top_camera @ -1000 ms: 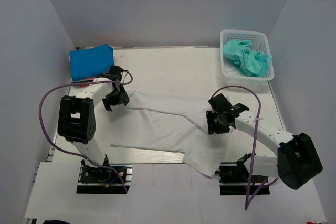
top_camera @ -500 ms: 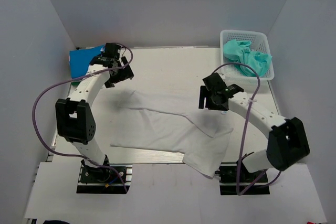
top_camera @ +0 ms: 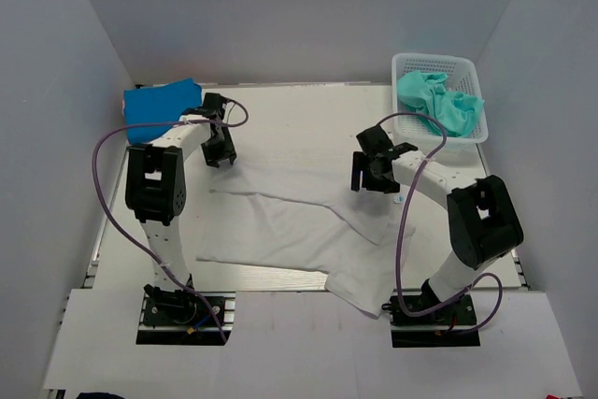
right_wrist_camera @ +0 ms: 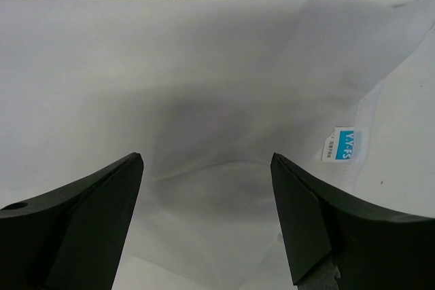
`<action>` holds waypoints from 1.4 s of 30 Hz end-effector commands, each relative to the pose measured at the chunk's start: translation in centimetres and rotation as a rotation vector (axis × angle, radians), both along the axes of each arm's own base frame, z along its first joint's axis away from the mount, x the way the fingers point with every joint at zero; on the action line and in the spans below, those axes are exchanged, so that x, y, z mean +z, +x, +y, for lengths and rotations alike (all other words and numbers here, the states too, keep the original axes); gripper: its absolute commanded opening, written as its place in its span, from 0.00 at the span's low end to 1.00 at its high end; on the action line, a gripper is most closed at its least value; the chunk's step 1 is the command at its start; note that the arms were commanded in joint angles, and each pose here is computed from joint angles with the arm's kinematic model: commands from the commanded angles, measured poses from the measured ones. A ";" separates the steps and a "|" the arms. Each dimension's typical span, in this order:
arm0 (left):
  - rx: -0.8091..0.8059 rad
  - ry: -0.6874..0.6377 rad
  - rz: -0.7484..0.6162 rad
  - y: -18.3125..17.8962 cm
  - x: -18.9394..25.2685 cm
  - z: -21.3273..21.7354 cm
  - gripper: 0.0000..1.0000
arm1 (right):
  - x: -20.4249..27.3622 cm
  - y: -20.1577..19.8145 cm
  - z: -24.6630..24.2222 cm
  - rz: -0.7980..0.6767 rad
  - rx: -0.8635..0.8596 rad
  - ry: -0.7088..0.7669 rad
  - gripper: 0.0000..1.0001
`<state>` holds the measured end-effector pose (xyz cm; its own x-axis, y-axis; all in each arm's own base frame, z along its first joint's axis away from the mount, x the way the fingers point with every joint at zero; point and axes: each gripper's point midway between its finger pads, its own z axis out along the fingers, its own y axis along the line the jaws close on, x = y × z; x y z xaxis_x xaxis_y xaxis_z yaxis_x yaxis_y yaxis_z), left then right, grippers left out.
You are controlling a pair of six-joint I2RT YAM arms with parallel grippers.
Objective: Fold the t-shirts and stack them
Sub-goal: Fold the flattened tshirt in 1/3 of the way
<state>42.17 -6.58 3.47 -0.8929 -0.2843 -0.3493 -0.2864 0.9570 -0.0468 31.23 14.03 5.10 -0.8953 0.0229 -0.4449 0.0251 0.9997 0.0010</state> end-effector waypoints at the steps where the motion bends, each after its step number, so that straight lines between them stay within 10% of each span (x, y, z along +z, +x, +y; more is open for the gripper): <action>1: -0.019 -0.011 -0.058 1.8 0.8 -0.4 0.45 | 0.5 1.5 0.3 -0.019 0.010 0.021 0.81; 7: 0.048 0.072 -0.077 2.8 1.4 1.2 0.00 | -1.0 1.1 -1.1 0.034 -0.019 -0.005 0.80; 25: 0.276 0.081 -0.059 0.9 2.8 10.5 0.00 | -4.2 0.8 -3.2 0.137 -0.093 -0.038 0.75; 29: 0.251 0.007 -0.063 1.3 2.8 9.7 0.36 | -2.6 2.1 -2.3 0.079 -0.032 -0.009 0.75; 32: 0.229 -0.048 -0.101 1.8 4.4 8.7 0.99 | -0.1 3.6 -1.5 0.006 0.021 0.014 0.75; 42: 0.153 -0.223 -0.285 2.4 12.6 4.3 1.00 | 6.7 5.5 1.1 -0.115 0.163 0.102 0.83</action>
<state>44.14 0.61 11.06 -0.7470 -0.5004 -0.4378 -0.4643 0.8639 -0.1952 37.43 14.74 10.35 -0.8452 -0.0358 -0.5332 -0.0945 0.9921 0.0831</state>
